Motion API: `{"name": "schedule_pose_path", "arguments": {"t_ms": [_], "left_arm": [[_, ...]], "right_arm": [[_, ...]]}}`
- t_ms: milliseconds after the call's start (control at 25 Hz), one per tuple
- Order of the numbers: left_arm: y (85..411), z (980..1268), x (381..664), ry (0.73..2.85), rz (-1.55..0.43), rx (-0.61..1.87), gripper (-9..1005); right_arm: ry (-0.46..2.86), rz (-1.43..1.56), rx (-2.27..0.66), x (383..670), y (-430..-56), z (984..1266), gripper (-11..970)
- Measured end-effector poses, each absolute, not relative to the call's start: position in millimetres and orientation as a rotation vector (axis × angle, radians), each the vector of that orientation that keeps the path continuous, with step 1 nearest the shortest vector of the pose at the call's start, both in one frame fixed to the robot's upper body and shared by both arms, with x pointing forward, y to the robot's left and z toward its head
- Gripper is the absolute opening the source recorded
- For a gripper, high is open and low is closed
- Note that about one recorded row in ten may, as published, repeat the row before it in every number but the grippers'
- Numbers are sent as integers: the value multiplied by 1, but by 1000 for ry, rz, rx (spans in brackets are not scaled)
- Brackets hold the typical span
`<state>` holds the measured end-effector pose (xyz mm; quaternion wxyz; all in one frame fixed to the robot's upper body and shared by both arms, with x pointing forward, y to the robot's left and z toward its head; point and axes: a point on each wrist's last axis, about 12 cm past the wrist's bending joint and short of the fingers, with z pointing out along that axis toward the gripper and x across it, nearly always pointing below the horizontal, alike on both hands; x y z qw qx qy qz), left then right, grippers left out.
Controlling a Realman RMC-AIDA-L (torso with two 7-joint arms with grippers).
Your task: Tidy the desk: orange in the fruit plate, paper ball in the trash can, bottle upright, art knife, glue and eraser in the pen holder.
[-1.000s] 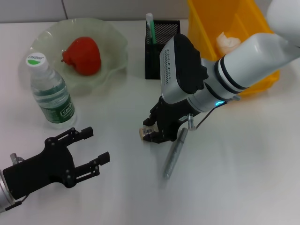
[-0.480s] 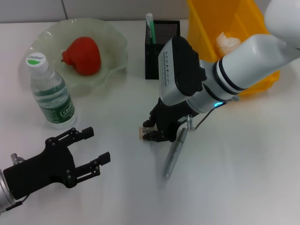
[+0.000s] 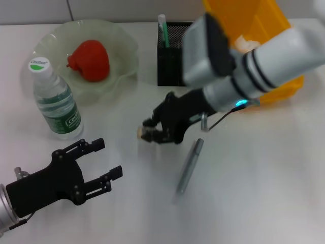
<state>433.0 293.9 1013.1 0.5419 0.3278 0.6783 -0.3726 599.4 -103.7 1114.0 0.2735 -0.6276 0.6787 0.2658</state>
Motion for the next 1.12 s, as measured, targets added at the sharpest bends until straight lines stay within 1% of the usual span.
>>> {"name": "schedule_pose_path", "arguments": {"t_ms": [80, 120, 160, 200, 320, 360, 440, 640, 960, 1120], "left_arm": [[294, 1013, 433, 1609, -886, 777, 780], [294, 1013, 433, 1609, -886, 777, 780], [294, 1014, 433, 1607, -885, 775, 780], [294, 1014, 433, 1607, -885, 775, 780], [294, 1014, 434, 1604, -883, 772, 780], [294, 1014, 434, 1603, -882, 771, 780], [294, 1015, 435, 1601, -881, 771, 780], [293, 1016, 437, 1596, -882, 776, 780], [293, 1016, 438, 1594, -880, 773, 780], [292, 1016, 438, 1593, -882, 772, 780]], "right_arm": [[1803, 750, -1571, 602, -119, 1126, 288], [1803, 750, -1571, 602, -119, 1126, 292], [1785, 759, -1489, 604, -131, 1132, 295], [1785, 759, -1489, 604, -131, 1132, 298], [1757, 788, -1372, 605, -146, 1137, 307], [1736, 811, -1290, 606, -155, 1140, 310], [1729, 819, -1253, 606, -160, 1141, 317], [1722, 804, -1041, 619, -188, 1150, 332], [1741, 710, -889, 633, -201, 1151, 357], [1759, 688, -869, 638, -199, 1148, 370]]}}
